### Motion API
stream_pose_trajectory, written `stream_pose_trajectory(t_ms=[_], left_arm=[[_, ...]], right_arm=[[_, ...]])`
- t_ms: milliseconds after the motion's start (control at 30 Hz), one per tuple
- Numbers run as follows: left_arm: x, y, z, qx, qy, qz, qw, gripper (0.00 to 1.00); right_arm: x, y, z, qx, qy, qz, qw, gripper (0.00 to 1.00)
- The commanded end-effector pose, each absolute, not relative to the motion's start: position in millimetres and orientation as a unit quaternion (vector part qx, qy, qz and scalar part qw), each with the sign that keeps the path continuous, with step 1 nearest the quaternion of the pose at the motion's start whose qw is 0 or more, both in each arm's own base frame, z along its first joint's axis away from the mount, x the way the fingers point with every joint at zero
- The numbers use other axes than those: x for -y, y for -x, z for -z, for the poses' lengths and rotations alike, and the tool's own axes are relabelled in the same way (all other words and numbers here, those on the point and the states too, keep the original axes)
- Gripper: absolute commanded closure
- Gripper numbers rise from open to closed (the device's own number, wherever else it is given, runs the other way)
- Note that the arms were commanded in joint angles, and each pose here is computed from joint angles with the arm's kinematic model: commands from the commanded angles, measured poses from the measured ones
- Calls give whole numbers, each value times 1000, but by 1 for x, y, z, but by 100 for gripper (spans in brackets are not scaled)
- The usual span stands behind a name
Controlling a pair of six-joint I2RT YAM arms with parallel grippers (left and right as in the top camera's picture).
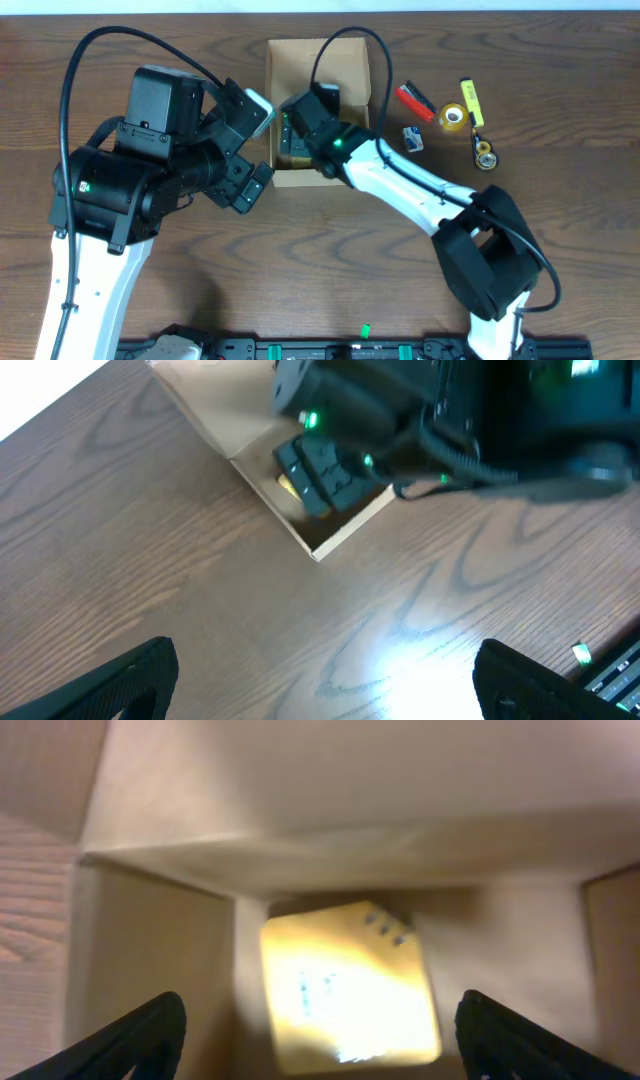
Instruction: Pack container
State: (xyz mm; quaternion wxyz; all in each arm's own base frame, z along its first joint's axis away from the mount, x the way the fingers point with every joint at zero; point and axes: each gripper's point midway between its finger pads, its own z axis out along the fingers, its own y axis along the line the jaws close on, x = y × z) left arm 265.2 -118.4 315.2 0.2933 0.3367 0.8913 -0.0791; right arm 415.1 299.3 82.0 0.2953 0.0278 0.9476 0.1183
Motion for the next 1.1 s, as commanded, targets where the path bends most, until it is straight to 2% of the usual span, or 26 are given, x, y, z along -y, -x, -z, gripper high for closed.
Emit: stream_pose_trajectory(t_ms=[0, 100, 200, 300, 433, 700, 967, 1067], left_arm=[[117, -266, -320, -889, -338, 75, 299, 5], [117, -266, -320, -889, -338, 75, 299, 5], [117, -266, -320, -889, -338, 75, 299, 5], [117, -266, -320, -889, -338, 75, 299, 5], [117, -266, -320, -889, -338, 75, 299, 5], [117, -266, -320, -889, -338, 75, 299, 5], [117, -266, -320, -889, -338, 75, 299, 5], [117, -266, -320, -889, -338, 75, 299, 5]], right_arm=[[-293, -430, -129, -934, 27, -137, 330, 16], [-283, -436, -175, -910, 118, -146, 369, 14], [-254, -445, -220, -875, 210, -110, 422, 14], [-209, -460, -252, -851, 242, -58, 462, 8], [-161, -474, -268, -837, 260, -25, 481, 1], [-108, -492, -260, -836, 267, -27, 478, 1], [-105, -500, -220, -858, 266, -30, 438, 1], [-106, -505, -195, -869, 266, -34, 416, 8]])
